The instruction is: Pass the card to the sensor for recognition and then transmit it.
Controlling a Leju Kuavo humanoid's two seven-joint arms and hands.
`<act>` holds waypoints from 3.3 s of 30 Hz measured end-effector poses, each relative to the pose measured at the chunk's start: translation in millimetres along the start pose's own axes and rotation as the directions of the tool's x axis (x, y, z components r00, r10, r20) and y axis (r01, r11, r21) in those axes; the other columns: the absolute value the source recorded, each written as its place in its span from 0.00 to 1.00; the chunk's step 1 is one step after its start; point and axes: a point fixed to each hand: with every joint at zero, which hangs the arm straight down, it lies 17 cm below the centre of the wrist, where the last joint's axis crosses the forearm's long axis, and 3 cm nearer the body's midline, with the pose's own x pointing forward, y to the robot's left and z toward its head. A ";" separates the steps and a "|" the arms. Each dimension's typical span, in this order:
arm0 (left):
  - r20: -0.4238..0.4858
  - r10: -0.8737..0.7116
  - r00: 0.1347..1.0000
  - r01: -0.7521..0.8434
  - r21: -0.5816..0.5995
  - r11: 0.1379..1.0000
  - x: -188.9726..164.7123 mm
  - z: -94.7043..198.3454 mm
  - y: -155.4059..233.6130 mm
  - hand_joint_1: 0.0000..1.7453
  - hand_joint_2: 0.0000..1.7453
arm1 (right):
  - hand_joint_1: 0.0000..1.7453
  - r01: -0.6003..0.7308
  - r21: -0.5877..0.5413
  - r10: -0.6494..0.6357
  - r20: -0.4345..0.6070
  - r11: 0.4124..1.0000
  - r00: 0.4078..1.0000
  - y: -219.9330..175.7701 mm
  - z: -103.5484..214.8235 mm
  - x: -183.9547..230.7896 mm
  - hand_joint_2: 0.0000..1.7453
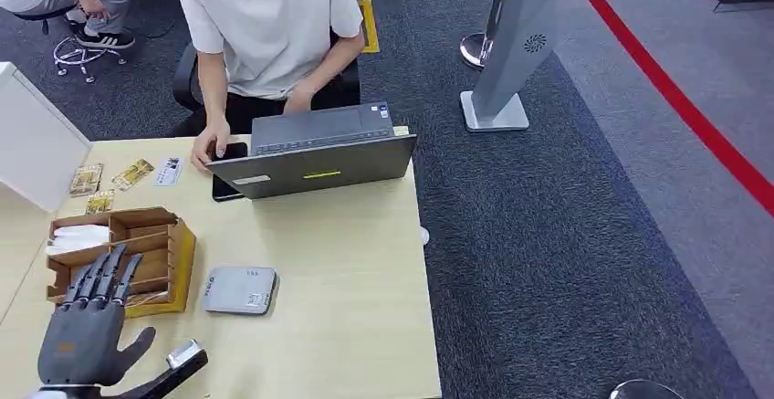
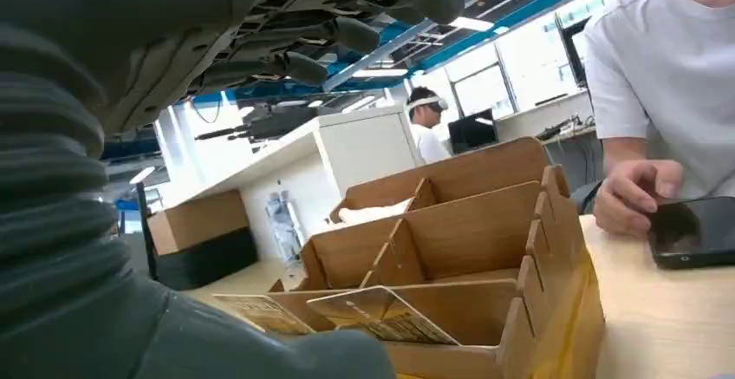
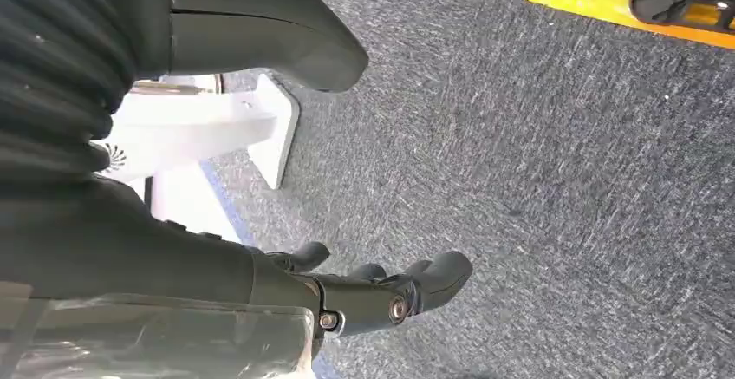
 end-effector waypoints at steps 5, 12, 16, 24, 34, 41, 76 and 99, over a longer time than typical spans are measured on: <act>-0.006 0.006 1.000 -0.006 0.001 1.000 0.0 -2.1 -0.8 0.00 1.00 | 0.00 0.000 0.000 0.000 0.000 1.000 1.000 0.0 0.0 0.0 1.00; -0.034 0.012 0.999 -0.012 -0.001 1.000 -6.2 -5.4 -2.6 0.00 1.00 | 0.00 -0.011 0.006 0.011 0.001 1.000 1.000 1.1 0.2 -0.1 1.00; -0.070 0.009 0.997 -0.011 -0.020 1.000 -19.8 -11.7 -9.7 0.00 1.00 | 0.00 -0.019 0.012 0.019 0.003 1.000 1.000 2.2 0.4 0.0 1.00; -0.156 0.021 0.987 -0.031 -0.059 0.998 -47.4 -21.3 -24.9 0.00 1.00 | 0.00 -0.043 0.012 0.043 0.006 0.999 0.999 2.3 0.4 -0.3 1.00; -0.266 0.035 0.963 -0.069 -0.117 0.991 -88.1 -27.6 -52.6 0.00 1.00 | 0.00 -0.079 0.019 0.078 0.013 0.997 0.997 3.3 0.6 0.4 1.00; -0.287 0.044 0.957 -0.085 -0.134 0.987 -92.9 -30.3 -62.5 0.00 1.00 | 0.00 -0.084 0.019 0.084 0.015 0.996 0.996 3.5 0.6 0.7 1.00; -0.222 0.085 0.971 -0.094 -0.030 0.995 -60.1 -37.6 -41.2 0.00 1.00 | 0.00 -0.086 0.022 0.086 0.018 0.996 0.996 4.1 0.7 1.1 1.00; -0.194 0.097 0.976 -0.102 -0.014 0.995 -49.0 -28.8 -26.7 1.00 1.00 | 0.00 -0.086 0.023 0.086 0.018 0.996 0.996 4.4 0.8 1.0 1.00</act>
